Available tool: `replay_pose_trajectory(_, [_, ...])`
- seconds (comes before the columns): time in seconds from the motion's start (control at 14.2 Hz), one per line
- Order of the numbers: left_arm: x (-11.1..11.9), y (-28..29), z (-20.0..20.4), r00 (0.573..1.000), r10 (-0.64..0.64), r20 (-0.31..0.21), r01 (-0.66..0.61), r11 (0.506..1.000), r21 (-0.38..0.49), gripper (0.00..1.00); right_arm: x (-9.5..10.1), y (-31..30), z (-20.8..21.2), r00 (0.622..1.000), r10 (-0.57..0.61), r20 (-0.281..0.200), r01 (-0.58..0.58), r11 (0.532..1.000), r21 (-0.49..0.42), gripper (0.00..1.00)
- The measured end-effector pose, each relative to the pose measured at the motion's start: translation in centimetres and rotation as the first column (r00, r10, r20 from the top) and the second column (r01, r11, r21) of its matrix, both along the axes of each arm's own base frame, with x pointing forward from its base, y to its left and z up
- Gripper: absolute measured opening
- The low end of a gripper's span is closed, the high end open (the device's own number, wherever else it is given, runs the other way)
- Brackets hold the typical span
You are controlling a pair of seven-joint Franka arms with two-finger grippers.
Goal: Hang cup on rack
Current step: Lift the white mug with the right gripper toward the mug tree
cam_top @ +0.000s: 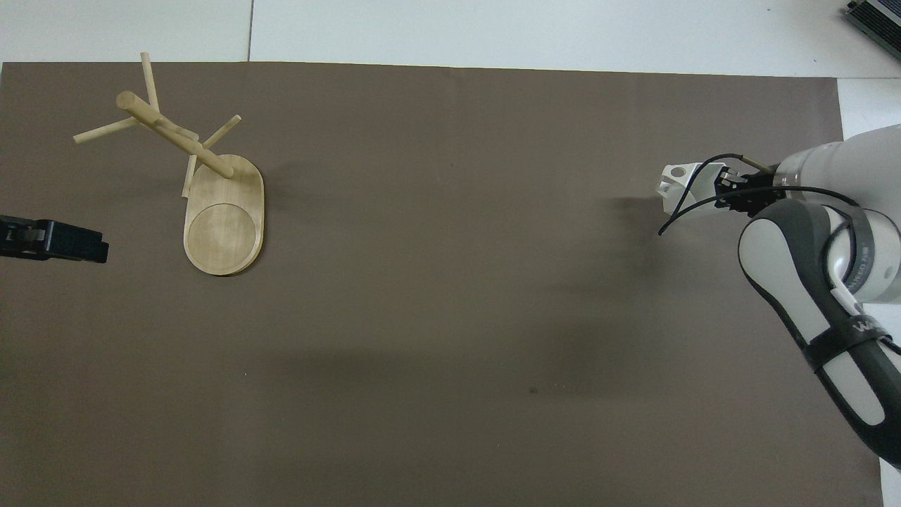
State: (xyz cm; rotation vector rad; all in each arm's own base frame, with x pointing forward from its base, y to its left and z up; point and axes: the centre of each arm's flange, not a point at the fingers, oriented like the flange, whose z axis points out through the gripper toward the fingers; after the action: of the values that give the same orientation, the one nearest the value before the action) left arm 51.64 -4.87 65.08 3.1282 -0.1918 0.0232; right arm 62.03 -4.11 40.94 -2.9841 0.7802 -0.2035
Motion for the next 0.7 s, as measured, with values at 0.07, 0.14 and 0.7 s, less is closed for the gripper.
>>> replay_pose_trajectory(0.07, [0.0, 0.0, 0.0, 1.000, 0.000, 0.000, 0.000, 1.000, 0.000, 1.00, -0.1, 1.1, 0.7, 0.999, 0.034, 0.007, -0.034, 0.999, 0.000, 0.04])
replay_pose_trajectory(0.14, [0.0, 0.0, 0.0, 1.000, 0.000, -0.003, 0.000, 1.000, 0.000, 1.00, -0.1, 2.3, 1.2, 0.998, 0.066, 0.014, -0.066, 0.998, 0.001, 0.04])
replay_pose_trajectory(0.7, [-2.5, 0.0, -0.4, 0.951, 0.275, -0.139, -0.270, 0.961, 0.051, 1.00, 0.0, 13.8, 4.3, 0.980, 0.180, 0.082, -0.191, 0.969, 0.155, 0.04])
